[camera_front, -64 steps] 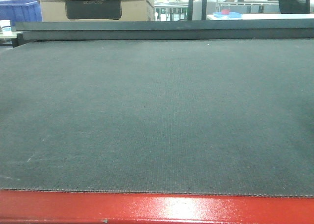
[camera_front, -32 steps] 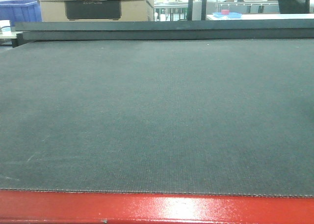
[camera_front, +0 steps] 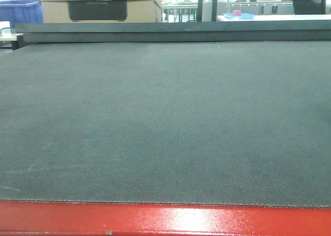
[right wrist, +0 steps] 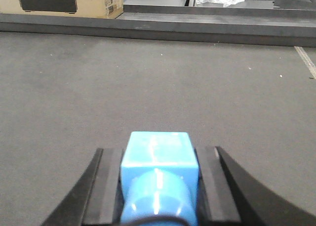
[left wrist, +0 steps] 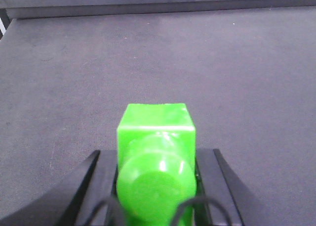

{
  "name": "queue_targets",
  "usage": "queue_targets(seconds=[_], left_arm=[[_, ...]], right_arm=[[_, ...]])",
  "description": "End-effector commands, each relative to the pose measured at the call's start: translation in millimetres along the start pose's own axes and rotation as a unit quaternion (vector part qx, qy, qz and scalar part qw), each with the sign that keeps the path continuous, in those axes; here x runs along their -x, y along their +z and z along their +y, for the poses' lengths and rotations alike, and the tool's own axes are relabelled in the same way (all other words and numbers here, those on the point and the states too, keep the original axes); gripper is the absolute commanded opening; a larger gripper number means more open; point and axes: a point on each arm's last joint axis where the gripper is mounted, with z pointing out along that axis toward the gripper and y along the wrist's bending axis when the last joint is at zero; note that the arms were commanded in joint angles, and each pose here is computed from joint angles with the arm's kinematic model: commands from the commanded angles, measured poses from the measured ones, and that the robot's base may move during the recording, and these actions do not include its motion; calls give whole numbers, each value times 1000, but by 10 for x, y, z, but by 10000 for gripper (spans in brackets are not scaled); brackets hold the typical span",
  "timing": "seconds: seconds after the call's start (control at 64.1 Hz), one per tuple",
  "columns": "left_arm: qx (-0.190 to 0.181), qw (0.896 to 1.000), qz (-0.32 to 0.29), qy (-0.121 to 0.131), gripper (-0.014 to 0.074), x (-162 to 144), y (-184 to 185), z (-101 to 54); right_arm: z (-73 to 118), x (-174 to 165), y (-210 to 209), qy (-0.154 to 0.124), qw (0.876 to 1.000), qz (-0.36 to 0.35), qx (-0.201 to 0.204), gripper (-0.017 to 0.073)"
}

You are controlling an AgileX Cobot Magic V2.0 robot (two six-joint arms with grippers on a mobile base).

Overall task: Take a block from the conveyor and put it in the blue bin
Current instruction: 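Turn the base away from the conveyor holding both bricks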

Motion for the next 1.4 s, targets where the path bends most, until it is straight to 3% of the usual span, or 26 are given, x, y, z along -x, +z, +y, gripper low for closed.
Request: queue_targets(seconds=[0.0,0.39,1.389], left_arm=[[-2,1000,-11,-3,-111,15,-18,-6],[2,999,-49,-3,-111,84,-22,0],[2,999,-50,-3,-111,85,-22,0]], right_arm=[[-6,37,-31,-8,1000,-14,-3,-158],[-6,38,-32,-8,1000,-15,-3,-160],[-6,38,-32,-8,1000,-15,-3,-160]])
